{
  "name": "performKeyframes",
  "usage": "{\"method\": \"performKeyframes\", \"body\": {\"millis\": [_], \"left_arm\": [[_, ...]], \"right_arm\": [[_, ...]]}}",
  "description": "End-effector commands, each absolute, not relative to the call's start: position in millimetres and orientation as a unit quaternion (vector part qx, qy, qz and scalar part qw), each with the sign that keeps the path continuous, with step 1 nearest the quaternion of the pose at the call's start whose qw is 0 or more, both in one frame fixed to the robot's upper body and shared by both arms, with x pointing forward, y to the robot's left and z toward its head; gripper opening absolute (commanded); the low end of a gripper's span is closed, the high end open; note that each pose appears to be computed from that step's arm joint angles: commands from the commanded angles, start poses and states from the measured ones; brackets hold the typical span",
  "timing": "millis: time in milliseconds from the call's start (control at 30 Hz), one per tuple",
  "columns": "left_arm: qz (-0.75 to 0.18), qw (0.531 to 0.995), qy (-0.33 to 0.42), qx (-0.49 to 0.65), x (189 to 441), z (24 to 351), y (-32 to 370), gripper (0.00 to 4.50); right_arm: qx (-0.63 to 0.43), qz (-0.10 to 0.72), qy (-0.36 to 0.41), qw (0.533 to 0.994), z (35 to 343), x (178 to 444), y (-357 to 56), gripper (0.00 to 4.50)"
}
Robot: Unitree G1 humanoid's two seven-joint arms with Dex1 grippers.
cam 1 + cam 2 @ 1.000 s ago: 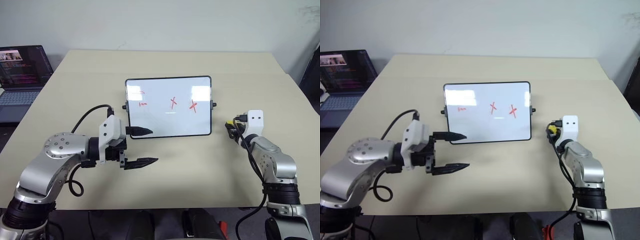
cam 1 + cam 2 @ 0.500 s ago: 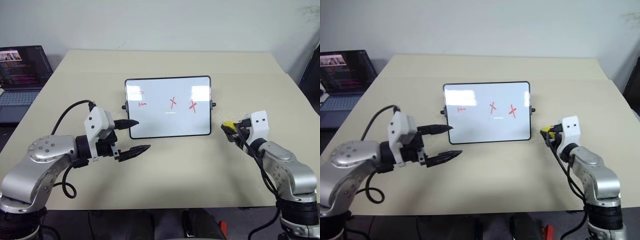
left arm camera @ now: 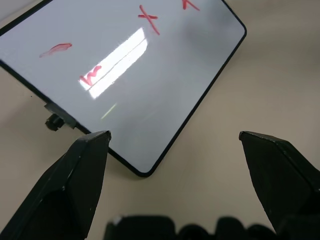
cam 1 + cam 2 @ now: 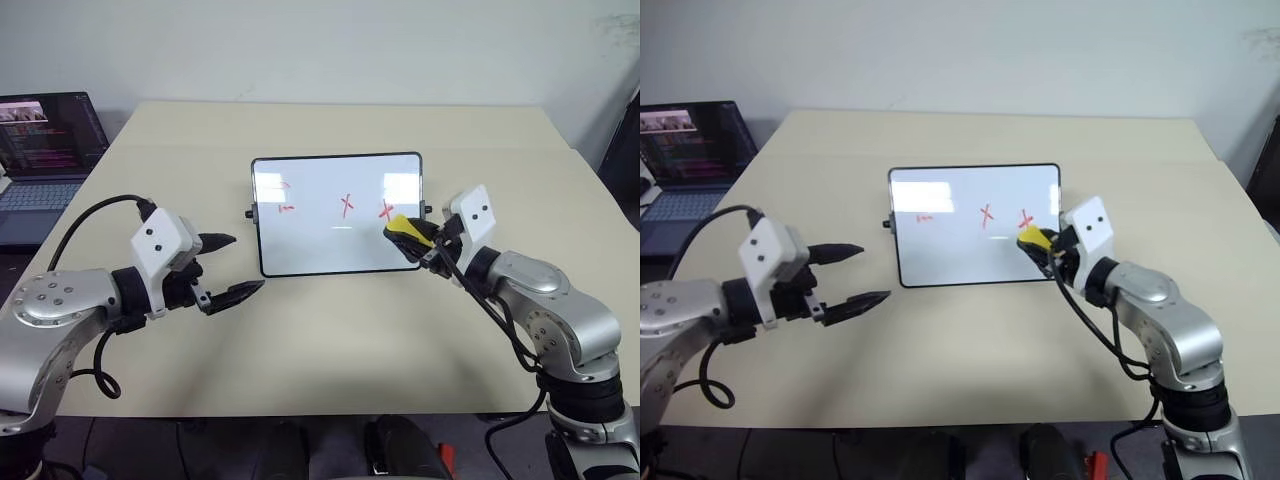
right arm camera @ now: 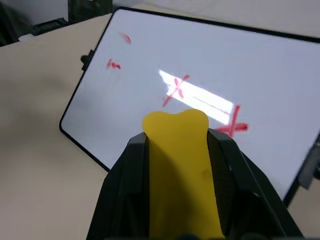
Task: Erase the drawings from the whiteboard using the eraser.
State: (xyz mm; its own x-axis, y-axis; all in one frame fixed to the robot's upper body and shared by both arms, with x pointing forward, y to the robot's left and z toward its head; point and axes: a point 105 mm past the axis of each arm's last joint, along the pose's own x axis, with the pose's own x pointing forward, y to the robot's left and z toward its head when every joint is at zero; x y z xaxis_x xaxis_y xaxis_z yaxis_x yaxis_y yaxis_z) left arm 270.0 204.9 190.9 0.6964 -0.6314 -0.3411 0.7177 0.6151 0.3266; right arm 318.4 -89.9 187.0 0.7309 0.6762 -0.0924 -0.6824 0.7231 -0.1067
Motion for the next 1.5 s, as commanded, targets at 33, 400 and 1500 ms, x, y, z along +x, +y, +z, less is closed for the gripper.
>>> {"method": "performKeyframes", "body": {"millis": [33, 400, 1500], "left_arm": [[-0.360, 0.897, 0.072, 0.246, 274, 206, 210, 4.50], [-0.262, 0.926, 0.071, 0.261, 296, 206, 240, 4.50], [-0.258, 0.929, 0.073, 0.257, 308, 208, 241, 4.50]], "right_arm": [[-0.080, 0.382, -0.011, 0.921, 200, 320, -73, 1.23], [-0.144, 0.412, -0.074, 0.897, 213, 338, -18, 1.23], [-0.268, 0.423, -0.130, 0.856, 246, 408, 74, 1.23]]}}
